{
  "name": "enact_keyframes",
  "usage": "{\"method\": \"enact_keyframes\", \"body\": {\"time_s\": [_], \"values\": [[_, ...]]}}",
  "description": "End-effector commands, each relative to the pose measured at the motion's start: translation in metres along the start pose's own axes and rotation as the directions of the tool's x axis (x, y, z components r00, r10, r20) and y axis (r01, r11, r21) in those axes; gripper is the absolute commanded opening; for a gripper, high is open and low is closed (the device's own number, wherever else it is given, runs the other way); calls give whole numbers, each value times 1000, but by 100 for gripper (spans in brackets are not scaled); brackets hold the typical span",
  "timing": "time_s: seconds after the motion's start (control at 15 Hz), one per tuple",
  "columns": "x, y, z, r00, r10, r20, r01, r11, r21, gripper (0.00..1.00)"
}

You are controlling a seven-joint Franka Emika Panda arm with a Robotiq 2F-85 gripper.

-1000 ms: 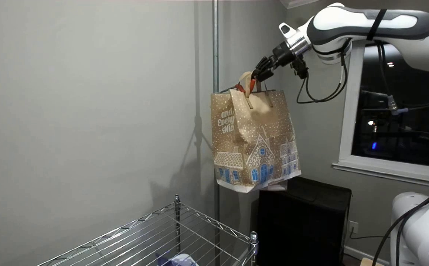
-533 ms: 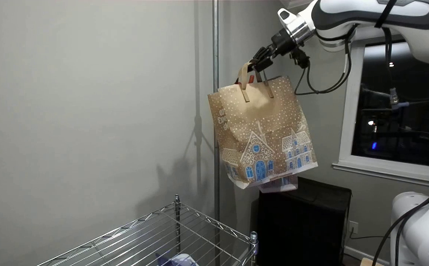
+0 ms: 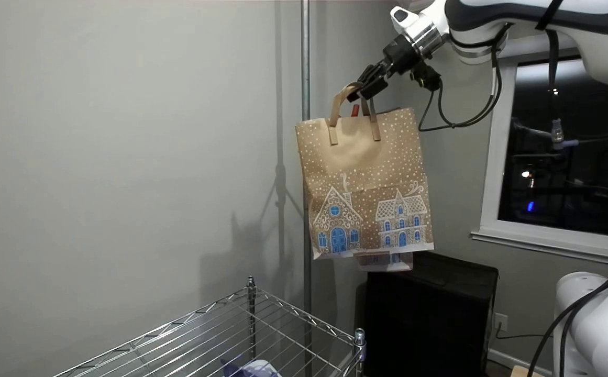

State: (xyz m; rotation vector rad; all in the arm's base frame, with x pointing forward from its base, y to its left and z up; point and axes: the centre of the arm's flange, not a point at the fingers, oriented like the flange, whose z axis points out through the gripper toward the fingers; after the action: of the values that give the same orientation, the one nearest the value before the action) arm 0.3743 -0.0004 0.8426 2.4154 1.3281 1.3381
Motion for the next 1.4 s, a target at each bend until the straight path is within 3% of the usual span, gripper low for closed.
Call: {"method": "enact_keyframes", "body": {"time_s": [0.0, 0.47, 0.87, 1.07, 1.33], "values": [[17, -7, -11, 1000, 16, -26, -14, 998, 69, 4], [50, -37, -8, 998, -59, -9, 60, 992, 109, 4], [94, -62, 18, 997, -76, 27, 72, 991, 112, 4], [122, -67, 42, 995, -14, 102, 9, 999, 53, 4], [161, -72, 84, 961, 100, 257, -79, 993, -88, 4]]}}
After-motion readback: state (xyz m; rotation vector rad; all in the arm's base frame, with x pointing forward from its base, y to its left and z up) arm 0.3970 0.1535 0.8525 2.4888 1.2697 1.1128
